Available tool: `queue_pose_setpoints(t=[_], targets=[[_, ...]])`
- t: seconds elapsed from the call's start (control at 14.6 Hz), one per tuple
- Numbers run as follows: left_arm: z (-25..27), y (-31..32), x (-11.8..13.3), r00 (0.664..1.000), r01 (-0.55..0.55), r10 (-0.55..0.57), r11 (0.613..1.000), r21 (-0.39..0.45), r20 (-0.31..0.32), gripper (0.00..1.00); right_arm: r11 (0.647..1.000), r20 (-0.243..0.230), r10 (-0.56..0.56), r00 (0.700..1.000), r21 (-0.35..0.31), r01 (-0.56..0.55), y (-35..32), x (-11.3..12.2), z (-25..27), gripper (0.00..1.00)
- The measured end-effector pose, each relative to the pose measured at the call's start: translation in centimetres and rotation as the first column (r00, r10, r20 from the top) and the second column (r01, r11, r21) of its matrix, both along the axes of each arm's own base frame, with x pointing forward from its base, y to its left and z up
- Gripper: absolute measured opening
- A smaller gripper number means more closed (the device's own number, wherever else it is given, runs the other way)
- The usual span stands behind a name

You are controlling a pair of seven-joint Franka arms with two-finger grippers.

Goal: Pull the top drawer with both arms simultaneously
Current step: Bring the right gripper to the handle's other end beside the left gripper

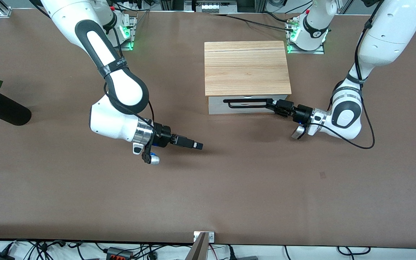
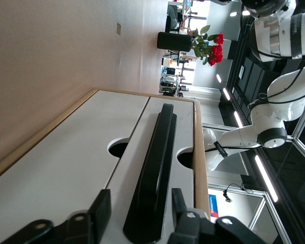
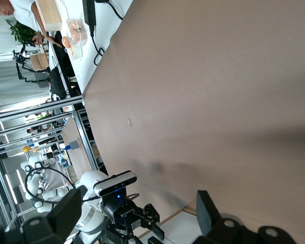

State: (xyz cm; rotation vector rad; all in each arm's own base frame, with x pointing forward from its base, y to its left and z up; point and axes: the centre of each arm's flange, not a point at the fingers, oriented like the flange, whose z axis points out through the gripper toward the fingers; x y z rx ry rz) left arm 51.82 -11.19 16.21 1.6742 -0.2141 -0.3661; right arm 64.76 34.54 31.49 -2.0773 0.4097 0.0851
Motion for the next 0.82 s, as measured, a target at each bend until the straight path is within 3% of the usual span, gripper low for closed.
queue_pose_setpoints(t=[0.41, 0.55, 0.69, 0.82], targets=[[-0.5, -0.8, -0.8, 0.999, -0.036, 0.038, 0.998, -0.05, 0.025, 0.48, 0.999, 0.072, 0.049, 0.996, -0.012, -0.048, 0.8, 0.0, 0.2, 1.0], [-0.6, -0.8, -0.9, 0.999, -0.038, 0.04, 0.998, -0.051, 0.027, 0.44, 0.998, 0.105, 0.029, 0.994, 0.051, -0.034, 3.4, -1.6, -1.3, 1.0], [-0.5, -0.8, -0.9, 0.999, -0.04, 0.042, 0.998, -0.057, 0.026, 0.39, 0.991, 0.113, -0.026, 0.993, 0.134, 0.01, 6.4, -4.2, -3.7, 1.0], [-0.5, -0.8, -0.9, 0.999, -0.042, 0.043, 0.997, -0.058, 0.026, 0.35, 0.985, 0.115, -0.043, 0.992, 0.172, 0.023, 7.7, -6.0, -5.3, 1.0]])
